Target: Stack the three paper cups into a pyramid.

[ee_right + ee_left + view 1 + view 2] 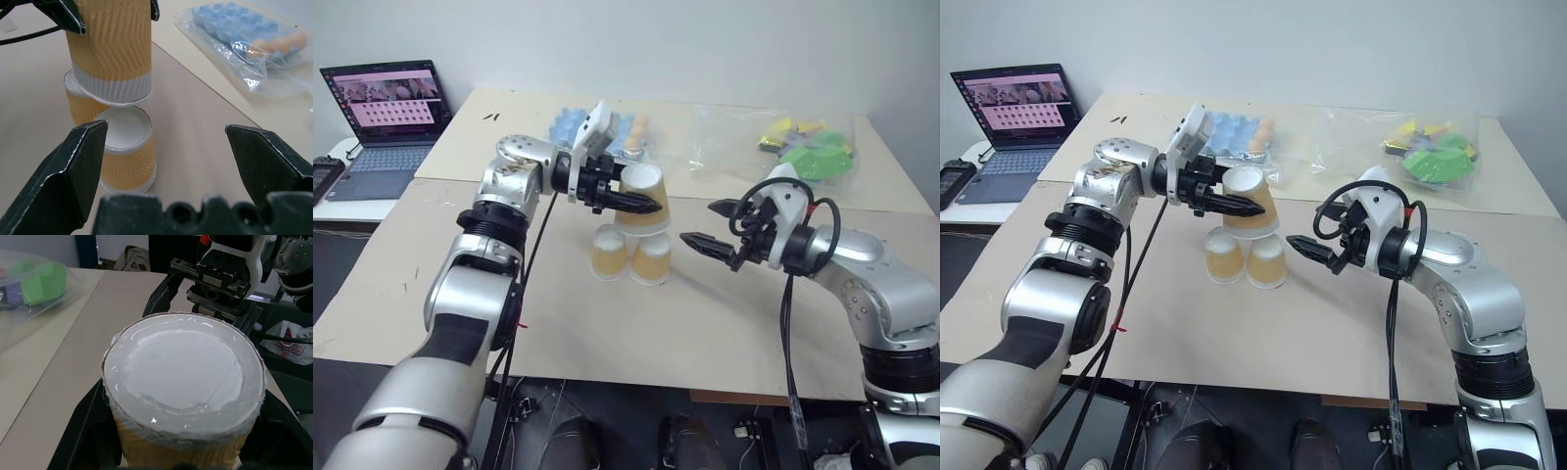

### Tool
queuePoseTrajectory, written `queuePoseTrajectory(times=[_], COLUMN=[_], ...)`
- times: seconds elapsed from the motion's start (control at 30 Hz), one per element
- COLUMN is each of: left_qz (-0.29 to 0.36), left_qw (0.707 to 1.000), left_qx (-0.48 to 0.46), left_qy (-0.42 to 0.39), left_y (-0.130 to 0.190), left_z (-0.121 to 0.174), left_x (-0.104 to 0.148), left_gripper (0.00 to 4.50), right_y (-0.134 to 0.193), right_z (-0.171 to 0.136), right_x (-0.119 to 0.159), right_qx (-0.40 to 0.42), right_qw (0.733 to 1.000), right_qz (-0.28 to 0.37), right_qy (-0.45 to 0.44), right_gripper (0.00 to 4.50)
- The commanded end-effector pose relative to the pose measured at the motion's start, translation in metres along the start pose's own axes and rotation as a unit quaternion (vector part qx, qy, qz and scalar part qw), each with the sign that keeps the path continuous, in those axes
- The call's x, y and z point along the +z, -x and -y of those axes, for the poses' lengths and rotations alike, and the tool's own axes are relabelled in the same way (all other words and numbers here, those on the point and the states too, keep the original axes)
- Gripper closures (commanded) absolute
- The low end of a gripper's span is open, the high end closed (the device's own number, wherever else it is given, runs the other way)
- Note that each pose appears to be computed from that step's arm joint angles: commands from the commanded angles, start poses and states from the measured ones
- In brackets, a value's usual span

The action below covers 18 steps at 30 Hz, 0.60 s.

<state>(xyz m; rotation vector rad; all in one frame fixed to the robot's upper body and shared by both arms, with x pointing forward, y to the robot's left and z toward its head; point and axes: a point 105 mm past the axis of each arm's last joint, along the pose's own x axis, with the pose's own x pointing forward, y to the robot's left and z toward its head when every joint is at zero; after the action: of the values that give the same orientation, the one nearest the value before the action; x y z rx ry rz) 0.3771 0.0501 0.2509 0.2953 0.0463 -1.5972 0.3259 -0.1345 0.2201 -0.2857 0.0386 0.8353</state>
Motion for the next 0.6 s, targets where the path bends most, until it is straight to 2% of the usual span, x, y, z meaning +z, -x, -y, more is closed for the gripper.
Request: queuePoseTrajectory(times=[0.03, 0.2, 0.23, 0.27, 0.33, 0.37, 0.6], left_qz=[-0.013, -0.020, -0.019, -0.017, -0.014, -0.011, 0.021], left_qw=[1.000, 1.000, 1.000, 1.000, 1.000, 1.000, 0.999], left_qx=[-0.007, -0.002, -0.002, -0.001, 0.002, 0.005, 0.010], left_qy=[-0.021, -0.019, -0.020, -0.020, -0.024, -0.025, -0.039], left_y=[-0.003, -0.005, -0.005, -0.006, -0.006, -0.007, -0.003], left_z=[0.003, 0.003, 0.003, 0.004, 0.003, 0.002, 0.000], left_x=[-0.003, -0.012, -0.012, -0.012, -0.010, -0.008, 0.020], left_gripper=[2.02, 2.02, 1.21, 0.98, 0.22, 0.07, 0.07], right_y=[0.006, 0.007, 0.007, 0.007, 0.006, 0.006, 0.005], right_z=[0.001, 0.001, 0.002, 0.002, 0.001, 0.001, 0.001], right_x=[0.015, 0.016, 0.016, 0.016, 0.016, 0.015, 0.014], right_qx=[-0.006, -0.006, -0.006, -0.006, -0.005, -0.004, -0.001], right_qw=[0.999, 0.999, 0.999, 0.999, 0.999, 0.999, 0.999], right_qz=[0.024, 0.027, 0.027, 0.027, 0.027, 0.027, 0.028], right_qy=[0.027, 0.027, 0.027, 0.027, 0.026, 0.025, 0.023], right_gripper=[0.00, 0.00, 0.00, 0.00, 0.00, 0.00, 0.00])
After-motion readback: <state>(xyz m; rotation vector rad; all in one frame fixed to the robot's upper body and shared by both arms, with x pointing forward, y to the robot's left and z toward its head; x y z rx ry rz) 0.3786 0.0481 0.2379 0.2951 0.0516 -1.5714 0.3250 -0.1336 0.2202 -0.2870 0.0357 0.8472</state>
